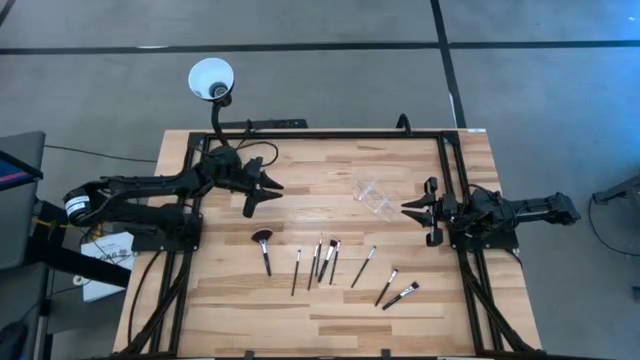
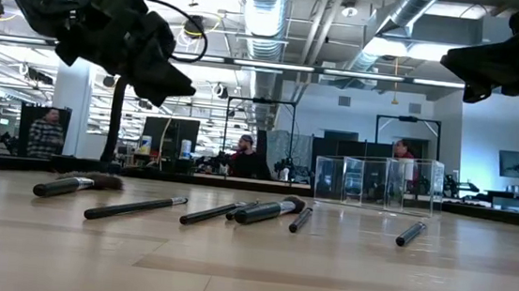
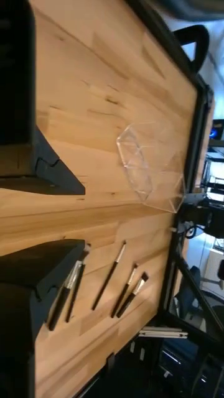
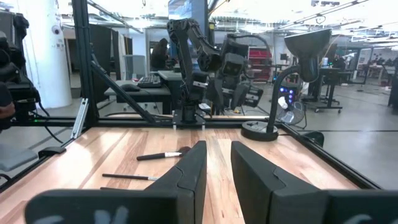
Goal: Sort items
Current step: Put the highlighter brush into the left side of the transparent organizer
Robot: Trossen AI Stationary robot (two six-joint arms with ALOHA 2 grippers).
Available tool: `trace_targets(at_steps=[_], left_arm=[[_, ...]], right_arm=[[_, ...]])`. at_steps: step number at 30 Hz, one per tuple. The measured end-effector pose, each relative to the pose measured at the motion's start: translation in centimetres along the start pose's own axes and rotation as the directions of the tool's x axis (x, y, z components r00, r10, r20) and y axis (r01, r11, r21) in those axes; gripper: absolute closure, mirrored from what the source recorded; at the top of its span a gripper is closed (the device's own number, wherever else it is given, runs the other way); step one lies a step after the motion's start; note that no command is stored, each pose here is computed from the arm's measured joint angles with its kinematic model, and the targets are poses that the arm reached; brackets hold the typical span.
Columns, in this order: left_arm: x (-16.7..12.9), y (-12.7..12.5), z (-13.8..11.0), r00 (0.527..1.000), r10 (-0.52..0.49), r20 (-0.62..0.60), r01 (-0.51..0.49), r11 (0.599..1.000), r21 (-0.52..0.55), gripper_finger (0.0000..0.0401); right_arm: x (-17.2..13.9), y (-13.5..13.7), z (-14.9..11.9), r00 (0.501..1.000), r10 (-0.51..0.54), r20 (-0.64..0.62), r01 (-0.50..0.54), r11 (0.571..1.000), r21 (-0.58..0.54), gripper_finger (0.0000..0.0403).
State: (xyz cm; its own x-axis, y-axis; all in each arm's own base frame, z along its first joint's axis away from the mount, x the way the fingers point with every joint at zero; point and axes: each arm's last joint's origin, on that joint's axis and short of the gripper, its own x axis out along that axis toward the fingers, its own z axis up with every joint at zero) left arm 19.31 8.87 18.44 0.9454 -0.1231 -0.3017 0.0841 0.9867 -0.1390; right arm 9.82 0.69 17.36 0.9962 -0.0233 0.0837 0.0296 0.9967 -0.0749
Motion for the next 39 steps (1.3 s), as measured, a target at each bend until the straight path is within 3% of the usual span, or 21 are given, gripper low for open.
trace_targets(at_steps=[10, 23, 27, 30, 35, 39], left_arm=[[-0.4, -0.4, -1.6, 1.000, -0.009, -0.029, 0.008, 1.000, -0.020, 0.0280], [-0.6, -1.2, -1.9, 0.969, -0.246, -0.012, 0.245, 0.969, -0.023, 0.0280], [-0.5, -1.4, -1.9, 0.967, -0.253, -0.014, 0.252, 0.968, -0.010, 0.0280], [-0.4, -1.5, -1.9, 0.966, -0.257, -0.015, 0.258, 0.966, 0.021, 0.0280], [-0.4, -1.5, -1.9, 0.966, -0.257, -0.015, 0.258, 0.966, 0.024, 0.0280], [-0.4, -1.5, -1.9, 0.966, -0.257, -0.015, 0.258, 0.966, 0.023, 0.0280]], right_arm=[[0.0, 0.0, 0.0, 1.000, -0.001, 0.000, 0.001, 1.000, 0.000, 0.0338], [0.0, 0.0, 0.1, 1.000, -0.007, 0.003, 0.007, 1.000, 0.000, 0.0338], [0.0, 0.0, 0.4, 1.000, -0.006, 0.025, 0.005, 1.000, 0.018, 0.0338], [0.0, 0.0, 0.6, 0.999, 0.000, 0.043, -0.005, 0.993, 0.117, 0.0338], [-0.1, -0.3, 1.3, 0.993, -0.028, 0.111, 0.021, 0.998, 0.062, 0.0338], [-0.2, -0.3, 2.0, 0.984, -0.034, 0.176, 0.010, 0.991, 0.136, 0.0338]])
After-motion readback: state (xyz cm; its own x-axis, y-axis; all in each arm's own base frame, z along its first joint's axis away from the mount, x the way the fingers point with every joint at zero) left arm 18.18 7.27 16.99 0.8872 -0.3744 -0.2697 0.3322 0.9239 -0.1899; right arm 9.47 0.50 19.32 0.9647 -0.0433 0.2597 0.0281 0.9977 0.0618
